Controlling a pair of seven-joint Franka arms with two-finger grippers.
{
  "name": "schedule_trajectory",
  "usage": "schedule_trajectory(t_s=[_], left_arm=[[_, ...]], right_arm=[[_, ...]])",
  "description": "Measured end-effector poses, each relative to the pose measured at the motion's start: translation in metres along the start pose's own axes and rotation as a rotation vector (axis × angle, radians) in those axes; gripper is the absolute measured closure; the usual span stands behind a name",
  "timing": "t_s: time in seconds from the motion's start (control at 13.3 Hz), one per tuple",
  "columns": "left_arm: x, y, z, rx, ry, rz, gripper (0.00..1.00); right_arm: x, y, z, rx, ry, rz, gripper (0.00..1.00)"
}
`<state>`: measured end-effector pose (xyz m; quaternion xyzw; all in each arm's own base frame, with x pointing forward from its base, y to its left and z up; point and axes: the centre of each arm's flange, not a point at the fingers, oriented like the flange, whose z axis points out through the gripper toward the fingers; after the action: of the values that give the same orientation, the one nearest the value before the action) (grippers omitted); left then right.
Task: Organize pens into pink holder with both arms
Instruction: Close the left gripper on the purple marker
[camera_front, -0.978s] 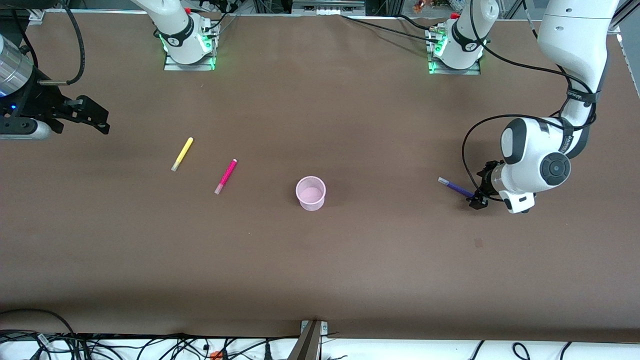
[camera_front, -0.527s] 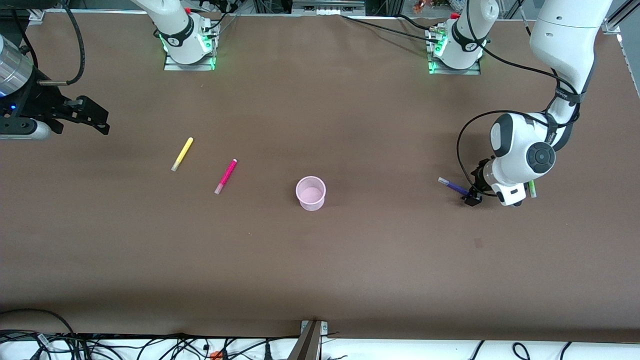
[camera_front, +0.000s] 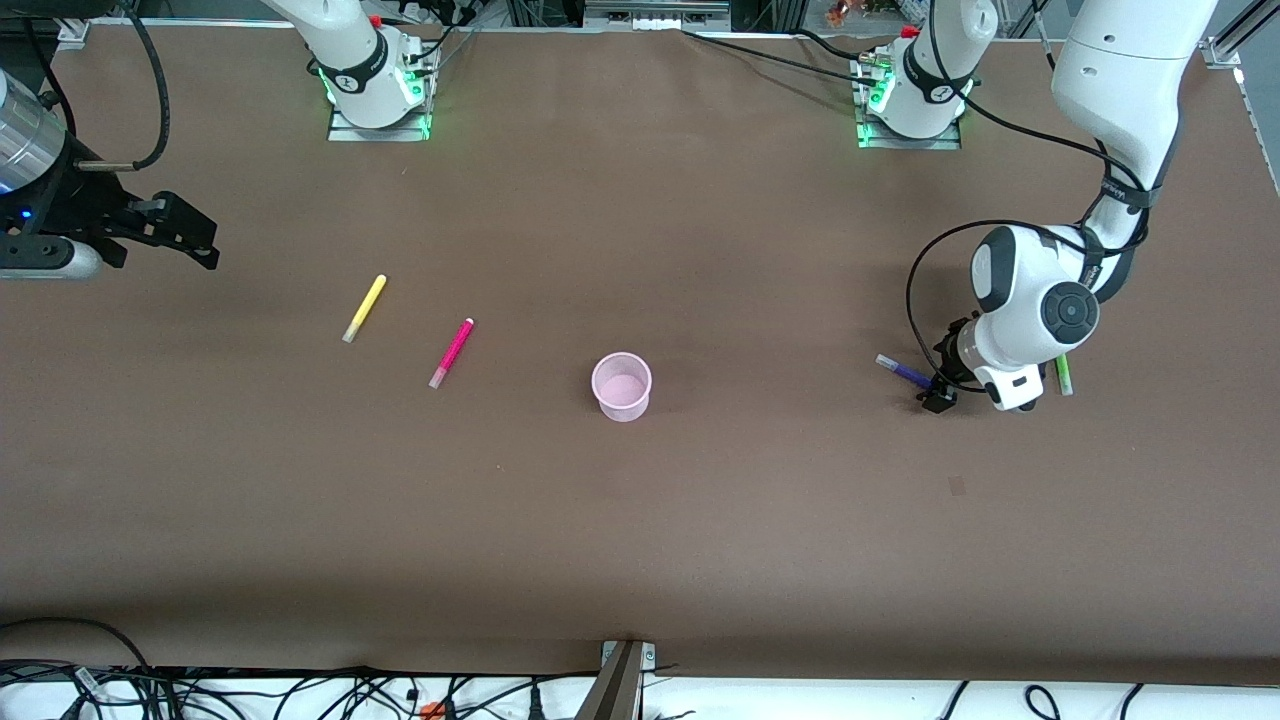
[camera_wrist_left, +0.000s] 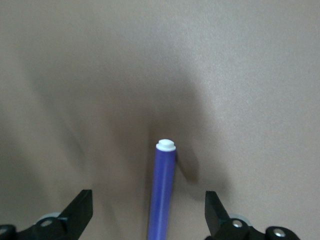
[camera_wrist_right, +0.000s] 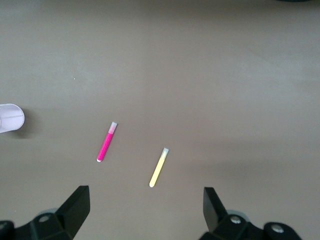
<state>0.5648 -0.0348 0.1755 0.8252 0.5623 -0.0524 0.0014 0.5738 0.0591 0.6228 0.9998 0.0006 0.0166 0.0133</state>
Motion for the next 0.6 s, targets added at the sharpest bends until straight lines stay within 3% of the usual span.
schedule_trajectory(t_s=[0.08,0.15,0.6], left_arm=[[-0.0012,0.0005,0.0022,-0.003,0.001,-0.007,0.03],[-0.0018,0.001,0.0035,-0.009,0.004,-0.02,0.12],[-0.0042,0.0046,0.0033,-0.035,0.013,-0.033,0.79]], right_arm=[[0.0,0.0,0.0,0.0,0.0,0.0,0.0],[0.0,0.0,0.0,0.0,0.0,0.0,0.0],[0.0001,0.0,0.0,0.0,0.0,0.0,0.0]])
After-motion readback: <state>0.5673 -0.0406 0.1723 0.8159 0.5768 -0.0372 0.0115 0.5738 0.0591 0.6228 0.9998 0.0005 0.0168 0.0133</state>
